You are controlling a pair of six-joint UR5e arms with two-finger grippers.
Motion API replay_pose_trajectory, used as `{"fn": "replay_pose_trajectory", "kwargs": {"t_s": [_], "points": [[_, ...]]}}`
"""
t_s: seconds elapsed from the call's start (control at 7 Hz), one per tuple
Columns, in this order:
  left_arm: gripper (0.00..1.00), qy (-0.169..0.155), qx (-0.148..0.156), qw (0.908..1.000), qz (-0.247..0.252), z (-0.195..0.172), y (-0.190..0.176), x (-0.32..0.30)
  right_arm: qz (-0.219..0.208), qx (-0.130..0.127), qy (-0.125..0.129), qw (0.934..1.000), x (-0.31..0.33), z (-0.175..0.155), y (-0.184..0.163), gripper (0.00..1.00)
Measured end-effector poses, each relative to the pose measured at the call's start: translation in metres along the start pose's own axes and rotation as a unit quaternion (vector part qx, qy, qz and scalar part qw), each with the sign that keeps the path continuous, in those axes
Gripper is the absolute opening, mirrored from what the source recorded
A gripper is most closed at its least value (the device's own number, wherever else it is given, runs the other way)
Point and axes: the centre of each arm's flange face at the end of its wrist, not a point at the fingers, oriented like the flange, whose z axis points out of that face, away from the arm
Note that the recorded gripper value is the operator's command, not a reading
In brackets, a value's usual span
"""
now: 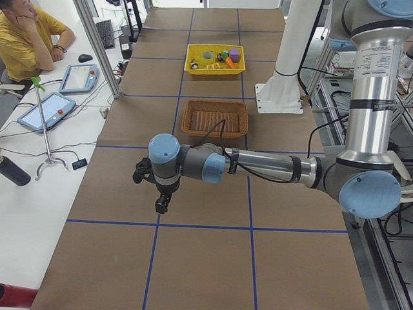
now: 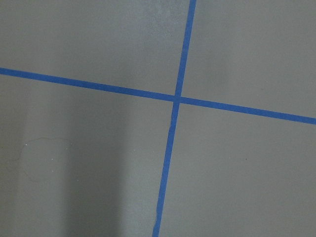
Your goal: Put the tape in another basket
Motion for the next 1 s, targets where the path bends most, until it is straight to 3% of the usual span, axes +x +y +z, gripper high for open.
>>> {"fn": "replay_pose_trajectory", "kwargs": {"t_s": [0.29, 0.57, 0.86, 1.0], "points": [[0.99, -0.017, 0.046, 0.9979, 0.043, -0.016, -0.021, 0.01, -0.047, 0.069, 0.005, 0.9965, -0.011, -0.015, -0.021, 1.0], [0.99, -0.019, 0.061, 0.9963, 0.058, -0.018, -0.024, 0.012, -0.045, 0.104, -0.005, 0.9936, -0.019, -0.019, -0.027, 1.0], [0.99, -0.019, 0.069, 0.9951, 0.068, -0.021, -0.026, 0.015, -0.059, 0.13, -0.042, 0.9889, -0.062, -0.01, -0.041, 0.99], [0.99, -0.019, 0.081, 0.9932, 0.081, -0.021, -0.024, 0.016, -0.043, 0.13, -0.073, 0.9879, -0.108, 0.002, -0.059, 0.95]]}}
